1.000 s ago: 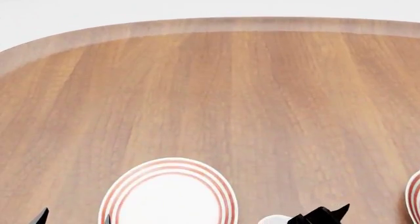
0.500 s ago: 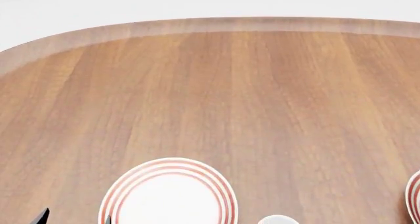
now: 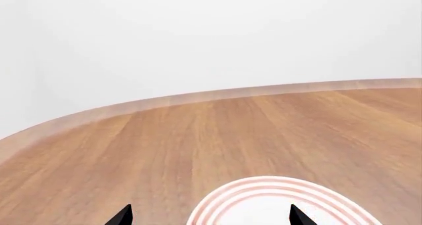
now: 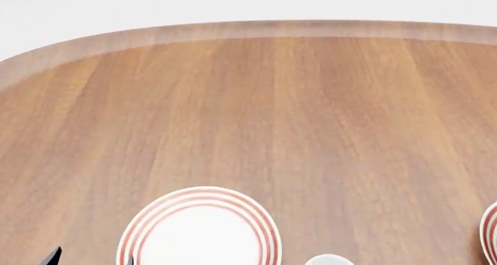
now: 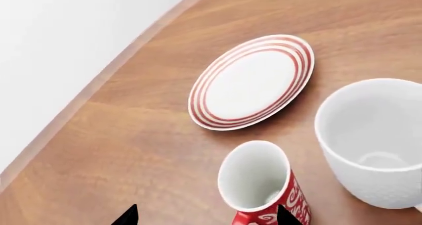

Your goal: Put the red mug on the left plate.

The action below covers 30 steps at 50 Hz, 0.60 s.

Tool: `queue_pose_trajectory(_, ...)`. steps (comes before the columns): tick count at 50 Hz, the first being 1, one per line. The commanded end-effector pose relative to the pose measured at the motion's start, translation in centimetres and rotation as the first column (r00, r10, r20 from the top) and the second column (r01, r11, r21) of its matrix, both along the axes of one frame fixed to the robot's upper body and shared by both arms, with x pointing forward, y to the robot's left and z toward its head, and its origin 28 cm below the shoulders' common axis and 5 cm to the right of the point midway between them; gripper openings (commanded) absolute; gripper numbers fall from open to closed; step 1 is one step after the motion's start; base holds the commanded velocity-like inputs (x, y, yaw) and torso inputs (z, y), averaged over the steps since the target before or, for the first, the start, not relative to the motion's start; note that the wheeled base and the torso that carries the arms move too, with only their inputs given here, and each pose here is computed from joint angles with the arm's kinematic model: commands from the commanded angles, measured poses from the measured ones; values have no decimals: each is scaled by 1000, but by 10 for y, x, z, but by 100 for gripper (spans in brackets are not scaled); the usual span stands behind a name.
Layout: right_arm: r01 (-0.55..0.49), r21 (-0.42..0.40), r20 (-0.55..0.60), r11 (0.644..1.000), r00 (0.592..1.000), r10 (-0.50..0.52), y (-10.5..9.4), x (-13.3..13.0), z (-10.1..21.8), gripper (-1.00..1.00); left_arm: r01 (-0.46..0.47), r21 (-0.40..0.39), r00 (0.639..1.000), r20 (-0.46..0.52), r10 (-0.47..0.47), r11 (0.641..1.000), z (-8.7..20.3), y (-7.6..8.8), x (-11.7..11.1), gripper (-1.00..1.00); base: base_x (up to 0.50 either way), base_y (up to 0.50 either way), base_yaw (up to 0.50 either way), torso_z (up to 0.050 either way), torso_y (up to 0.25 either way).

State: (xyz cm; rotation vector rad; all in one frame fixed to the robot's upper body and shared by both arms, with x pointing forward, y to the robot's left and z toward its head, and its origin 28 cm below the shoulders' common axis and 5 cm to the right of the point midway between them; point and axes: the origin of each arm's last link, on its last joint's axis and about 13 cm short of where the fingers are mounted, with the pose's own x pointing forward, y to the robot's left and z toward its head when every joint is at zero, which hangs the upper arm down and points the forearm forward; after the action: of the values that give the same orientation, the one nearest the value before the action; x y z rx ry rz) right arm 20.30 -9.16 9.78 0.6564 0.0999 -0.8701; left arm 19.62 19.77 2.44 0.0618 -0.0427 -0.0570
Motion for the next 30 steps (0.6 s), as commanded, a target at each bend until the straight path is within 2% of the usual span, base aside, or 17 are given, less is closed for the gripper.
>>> queue_pose_trajectory(1, 27, -18, -40, 999, 999, -27, 3, 11, -7, 100, 1, -1, 1000, -2, -1, 1000, 0, 0, 0, 100, 0, 0, 0, 0, 0)
queue_pose_trajectory(12, 13, 0, -85, 1000, 996, -13, 6, 14, -13, 100, 1, 0, 1000, -3, -1, 1000, 0, 0, 0, 100, 0, 0, 0, 0, 0)
queue_pose_trajectory(15, -2, 34, -99, 999, 995, 6, 7, 16, -15, 100, 0, -1, 1000, -2, 0, 1000, 0, 1, 0, 100, 0, 0, 0, 0, 0)
queue_pose_trajectory(30, 21, 41, -127, 999, 992, -16, 6, 25, -20, 100, 4, 2, 1000, -4, -4, 1000, 0, 0, 0, 100, 0, 0, 0, 0, 0)
